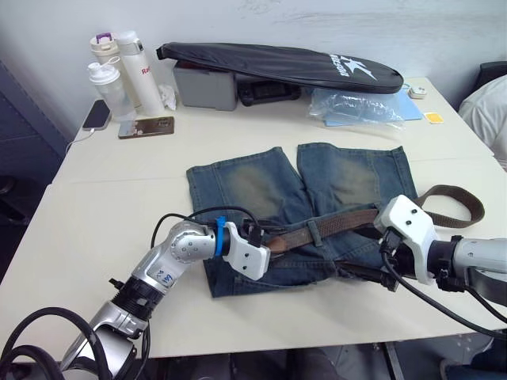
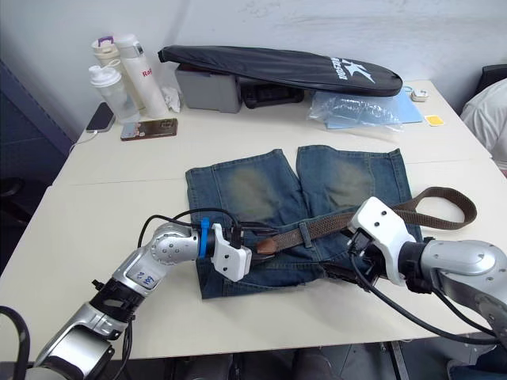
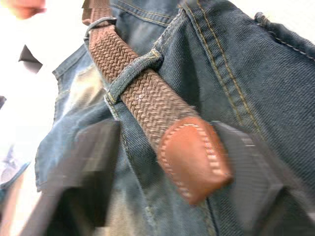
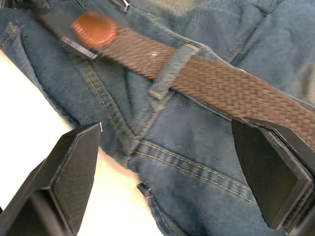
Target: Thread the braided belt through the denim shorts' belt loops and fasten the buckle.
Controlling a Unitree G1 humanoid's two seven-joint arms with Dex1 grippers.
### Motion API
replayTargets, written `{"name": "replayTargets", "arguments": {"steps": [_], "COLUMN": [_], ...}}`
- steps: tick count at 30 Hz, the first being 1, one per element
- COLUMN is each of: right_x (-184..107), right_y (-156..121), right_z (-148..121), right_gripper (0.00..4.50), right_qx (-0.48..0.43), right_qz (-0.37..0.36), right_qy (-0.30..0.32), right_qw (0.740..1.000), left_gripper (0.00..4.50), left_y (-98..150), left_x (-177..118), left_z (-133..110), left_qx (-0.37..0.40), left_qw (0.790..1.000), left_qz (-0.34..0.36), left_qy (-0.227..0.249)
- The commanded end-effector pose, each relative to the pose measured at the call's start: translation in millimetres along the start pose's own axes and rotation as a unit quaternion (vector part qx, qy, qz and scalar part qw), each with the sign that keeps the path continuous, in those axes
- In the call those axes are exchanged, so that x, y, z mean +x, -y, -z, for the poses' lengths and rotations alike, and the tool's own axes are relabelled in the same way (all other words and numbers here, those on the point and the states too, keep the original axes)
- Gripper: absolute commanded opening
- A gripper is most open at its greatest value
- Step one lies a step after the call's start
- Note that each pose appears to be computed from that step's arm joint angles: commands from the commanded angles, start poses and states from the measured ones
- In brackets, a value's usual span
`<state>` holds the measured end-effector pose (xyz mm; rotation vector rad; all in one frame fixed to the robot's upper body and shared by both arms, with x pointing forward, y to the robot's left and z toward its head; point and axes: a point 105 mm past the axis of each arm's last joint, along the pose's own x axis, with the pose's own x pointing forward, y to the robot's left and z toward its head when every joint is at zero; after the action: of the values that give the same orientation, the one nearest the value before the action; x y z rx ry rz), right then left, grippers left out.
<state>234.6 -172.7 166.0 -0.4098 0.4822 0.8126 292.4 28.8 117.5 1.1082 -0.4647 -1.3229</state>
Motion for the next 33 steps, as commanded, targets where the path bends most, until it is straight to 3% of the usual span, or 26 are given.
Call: {"name": "replayTargets", "arguments": {"steps": [1,4,9,10,12,16,18,19,26,29,33], "right_x": [-6,-5,10,14,23,40,49,52,49,45,46], "right_y": [0,1,9,9,8,12,17,19,28,32,31], "right_z": [-13,-11,0,1,5,20,40,46,83,87,86], "right_gripper": [4.5,4.5,4.5,3.97,3.32,1.35,0.33,0.05,0.05,0.05,0.05], "right_qx": [-0.019,-0.012,0.045,0.056,0.078,0.121,0.148,0.156,0.174,0.18,0.185], "right_qz": [0.011,0.013,0.039,0.038,0.037,0.058,0.086,0.094,0.125,0.133,0.131], "right_qy": [0.022,0.02,0.021,0.023,0.023,0.005,-0.025,-0.032,-0.087,-0.086,-0.081], "right_qw": [1.0,1.0,0.998,0.997,0.996,0.991,0.985,0.983,0.973,0.971,0.971], "left_gripper": [1.44,0.04,0.04,0.0,0.0,0.0,0.0,0.0,0.0,0.0,0.0], "left_y": [-7,-9,-19,-21,-24,-28,-33,-34,-34,-33,-31], "left_x": [-1,-4,-17,-18,-19,-21,-26,-28,-58,-72,-74], "left_z": [-3,-3,3,4,5,5,6,6,26,40,43], "left_qx": [0.008,-0.001,-0.01,-0.009,-0.009,-0.007,-0.002,-0.001,0.054,0.05,0.041], "left_qw": [1.0,1.0,1.0,1.0,0.999,0.999,0.999,0.999,0.997,0.995,0.996], "left_qz": [-0.007,-0.01,-0.024,-0.027,-0.031,-0.034,-0.034,-0.034,0.003,0.009,0.006], "left_qy": [0.011,0.014,0.001,0.0,-0.003,-0.003,-0.007,-0.008,-0.057,-0.082,-0.08]}}
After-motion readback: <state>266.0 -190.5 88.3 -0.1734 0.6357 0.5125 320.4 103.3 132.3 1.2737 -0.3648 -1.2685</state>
